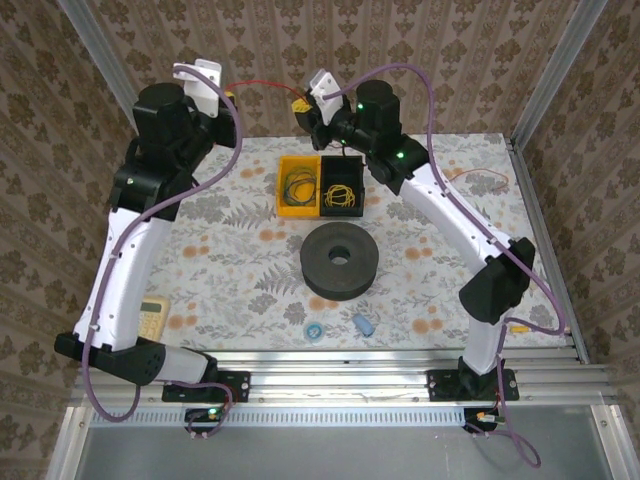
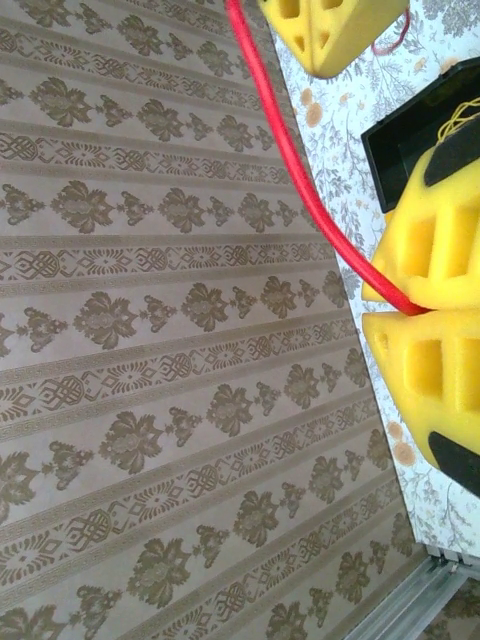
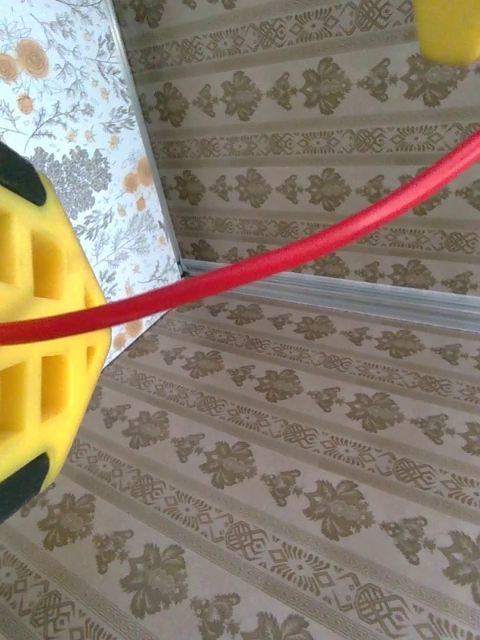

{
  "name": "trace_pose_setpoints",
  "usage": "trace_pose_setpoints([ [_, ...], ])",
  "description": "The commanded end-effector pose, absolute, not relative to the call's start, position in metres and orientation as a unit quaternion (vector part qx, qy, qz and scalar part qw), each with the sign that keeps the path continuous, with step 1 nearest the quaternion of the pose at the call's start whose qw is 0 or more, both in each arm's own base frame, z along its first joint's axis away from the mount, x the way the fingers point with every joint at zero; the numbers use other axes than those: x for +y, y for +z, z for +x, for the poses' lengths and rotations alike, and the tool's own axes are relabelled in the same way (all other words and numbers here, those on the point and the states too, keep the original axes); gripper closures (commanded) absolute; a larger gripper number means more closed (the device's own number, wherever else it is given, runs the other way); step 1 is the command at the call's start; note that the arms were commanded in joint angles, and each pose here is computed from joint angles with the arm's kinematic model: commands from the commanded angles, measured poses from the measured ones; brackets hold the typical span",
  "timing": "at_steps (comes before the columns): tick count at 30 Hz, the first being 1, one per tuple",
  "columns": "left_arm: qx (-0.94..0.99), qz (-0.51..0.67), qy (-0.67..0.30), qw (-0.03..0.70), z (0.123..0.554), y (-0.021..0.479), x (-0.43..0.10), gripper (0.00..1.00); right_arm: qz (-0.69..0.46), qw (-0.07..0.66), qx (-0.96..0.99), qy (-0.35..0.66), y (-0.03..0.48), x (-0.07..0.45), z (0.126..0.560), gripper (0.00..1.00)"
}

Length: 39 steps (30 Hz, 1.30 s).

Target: Wrap the cables

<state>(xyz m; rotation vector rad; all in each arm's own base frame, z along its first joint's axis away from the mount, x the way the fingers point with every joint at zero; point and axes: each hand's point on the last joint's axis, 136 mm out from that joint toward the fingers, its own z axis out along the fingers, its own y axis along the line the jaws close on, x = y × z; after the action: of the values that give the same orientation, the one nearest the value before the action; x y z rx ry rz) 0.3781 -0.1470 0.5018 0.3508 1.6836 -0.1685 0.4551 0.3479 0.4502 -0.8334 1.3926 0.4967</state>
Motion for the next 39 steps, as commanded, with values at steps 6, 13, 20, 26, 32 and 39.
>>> trace_pose_setpoints([
  [6,0.749,0.190,-0.152,0.616,0.391,0.474,-0.190,1.00,-0.428,0.640,0.590,0.241,0.458,0.387,0.441,1.00],
  [13,0.744,0.207,-0.185,0.608,0.395,0.470,-0.209,1.00,-0.457,0.629,0.584,0.233,0.454,0.403,0.434,1.00],
  [20,0.741,0.222,-0.186,0.605,0.392,0.472,-0.213,1.00,-0.464,0.625,0.586,0.225,0.451,0.404,0.433,1.00],
  [26,0.740,0.255,-0.135,0.607,0.371,0.485,-0.193,0.58,-0.463,0.615,0.608,0.196,0.444,0.383,0.444,1.00],
  [32,0.735,0.300,-0.083,0.602,0.344,0.503,-0.166,0.25,-0.477,0.585,0.628,0.188,0.429,0.357,0.450,1.00],
  [39,0.732,0.374,-0.094,0.562,0.333,0.497,-0.175,0.35,-0.513,0.533,0.632,0.229,0.409,0.351,0.433,1.00],
])
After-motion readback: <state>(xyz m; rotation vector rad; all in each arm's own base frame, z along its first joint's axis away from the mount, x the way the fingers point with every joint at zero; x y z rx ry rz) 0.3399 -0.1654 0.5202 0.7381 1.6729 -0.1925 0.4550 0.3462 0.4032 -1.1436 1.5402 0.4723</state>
